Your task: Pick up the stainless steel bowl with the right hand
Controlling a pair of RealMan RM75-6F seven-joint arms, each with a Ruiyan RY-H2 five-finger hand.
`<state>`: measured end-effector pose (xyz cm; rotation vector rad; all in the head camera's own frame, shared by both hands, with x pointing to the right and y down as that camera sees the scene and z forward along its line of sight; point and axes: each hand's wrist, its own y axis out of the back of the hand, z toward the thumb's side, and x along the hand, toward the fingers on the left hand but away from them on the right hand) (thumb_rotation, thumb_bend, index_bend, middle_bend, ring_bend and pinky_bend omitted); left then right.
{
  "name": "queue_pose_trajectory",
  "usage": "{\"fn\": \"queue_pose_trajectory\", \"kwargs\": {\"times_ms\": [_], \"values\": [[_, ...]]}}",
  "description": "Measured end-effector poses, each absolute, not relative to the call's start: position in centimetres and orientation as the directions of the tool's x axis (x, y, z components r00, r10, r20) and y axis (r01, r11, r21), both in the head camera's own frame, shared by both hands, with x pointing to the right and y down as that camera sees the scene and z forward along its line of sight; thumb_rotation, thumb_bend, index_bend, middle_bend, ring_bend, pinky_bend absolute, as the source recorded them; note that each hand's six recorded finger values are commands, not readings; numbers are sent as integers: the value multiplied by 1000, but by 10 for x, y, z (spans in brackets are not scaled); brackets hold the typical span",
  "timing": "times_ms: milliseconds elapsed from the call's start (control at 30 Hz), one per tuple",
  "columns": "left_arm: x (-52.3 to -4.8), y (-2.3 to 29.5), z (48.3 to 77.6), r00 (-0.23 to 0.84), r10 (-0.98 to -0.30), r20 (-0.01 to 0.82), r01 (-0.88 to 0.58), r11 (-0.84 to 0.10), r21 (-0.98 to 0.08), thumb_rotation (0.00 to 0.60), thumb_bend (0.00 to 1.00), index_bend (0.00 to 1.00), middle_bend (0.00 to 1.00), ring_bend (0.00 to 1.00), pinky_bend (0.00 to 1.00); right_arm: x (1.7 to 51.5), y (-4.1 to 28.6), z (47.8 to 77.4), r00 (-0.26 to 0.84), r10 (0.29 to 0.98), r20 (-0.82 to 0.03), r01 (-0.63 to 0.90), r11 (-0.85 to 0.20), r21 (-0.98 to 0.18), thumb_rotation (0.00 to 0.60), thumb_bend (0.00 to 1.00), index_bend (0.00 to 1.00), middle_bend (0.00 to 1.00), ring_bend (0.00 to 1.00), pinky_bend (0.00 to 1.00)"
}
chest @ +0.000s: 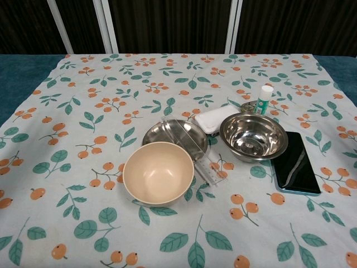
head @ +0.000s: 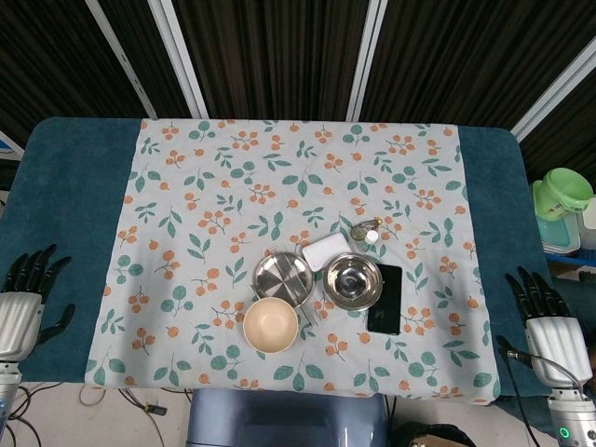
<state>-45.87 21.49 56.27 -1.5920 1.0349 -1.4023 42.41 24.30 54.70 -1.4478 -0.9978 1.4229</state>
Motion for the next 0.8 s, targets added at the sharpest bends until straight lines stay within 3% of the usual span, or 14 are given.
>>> {"fn": "queue_pose_trajectory", "kwargs": {"times_ms": [467,800], "values": [[-457,217,565,68,-919,388,-83,-392,-916,600,345,123,0,0,0,419,247,556,53,933,-356,-12,-356,-934,600,204,72,14,33,197],[-456,216,567,64,-917,393,-82,-398,-914,600,347,123,0,0,0,403,247,561,132,900,-416,0,-419,-908,600,187,109,25,27,197]]}}
